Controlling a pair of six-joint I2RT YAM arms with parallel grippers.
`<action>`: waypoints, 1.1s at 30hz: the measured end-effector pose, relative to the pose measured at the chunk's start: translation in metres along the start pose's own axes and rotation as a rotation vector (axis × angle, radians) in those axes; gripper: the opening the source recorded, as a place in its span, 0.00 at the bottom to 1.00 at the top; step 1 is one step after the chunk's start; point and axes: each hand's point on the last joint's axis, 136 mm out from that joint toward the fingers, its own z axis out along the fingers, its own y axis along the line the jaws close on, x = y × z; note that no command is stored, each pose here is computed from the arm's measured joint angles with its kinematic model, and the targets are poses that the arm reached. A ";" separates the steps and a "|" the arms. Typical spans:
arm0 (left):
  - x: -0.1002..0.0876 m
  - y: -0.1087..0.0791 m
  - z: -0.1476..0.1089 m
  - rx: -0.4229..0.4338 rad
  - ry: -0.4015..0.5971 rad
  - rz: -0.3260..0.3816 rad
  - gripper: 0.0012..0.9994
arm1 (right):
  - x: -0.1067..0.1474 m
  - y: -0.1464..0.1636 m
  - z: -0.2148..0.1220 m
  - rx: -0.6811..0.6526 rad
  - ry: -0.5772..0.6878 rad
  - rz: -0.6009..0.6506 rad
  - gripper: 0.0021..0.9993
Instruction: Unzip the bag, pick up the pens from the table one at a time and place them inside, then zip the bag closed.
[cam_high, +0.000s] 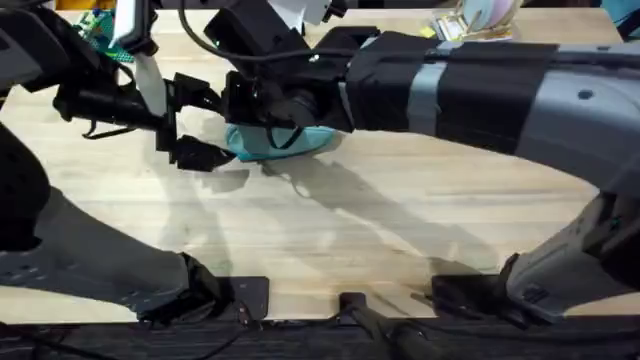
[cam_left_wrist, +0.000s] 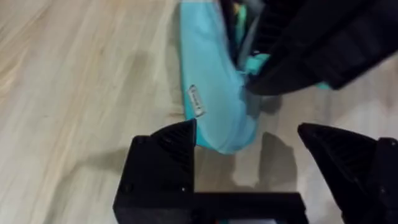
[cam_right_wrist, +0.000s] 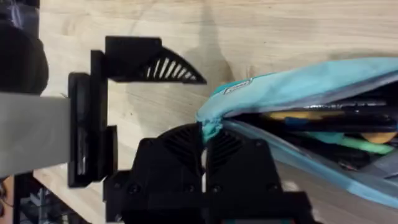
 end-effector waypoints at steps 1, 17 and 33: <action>0.000 0.004 0.001 -0.011 0.005 0.000 0.99 | 0.000 0.000 0.000 -0.003 0.003 0.002 0.03; -0.004 0.016 0.028 0.009 0.027 -0.078 0.73 | 0.000 0.000 0.000 -0.012 0.015 0.006 0.03; -0.002 0.016 0.028 0.011 0.029 -0.101 0.05 | -0.003 -0.004 0.000 -0.010 0.020 -0.050 0.03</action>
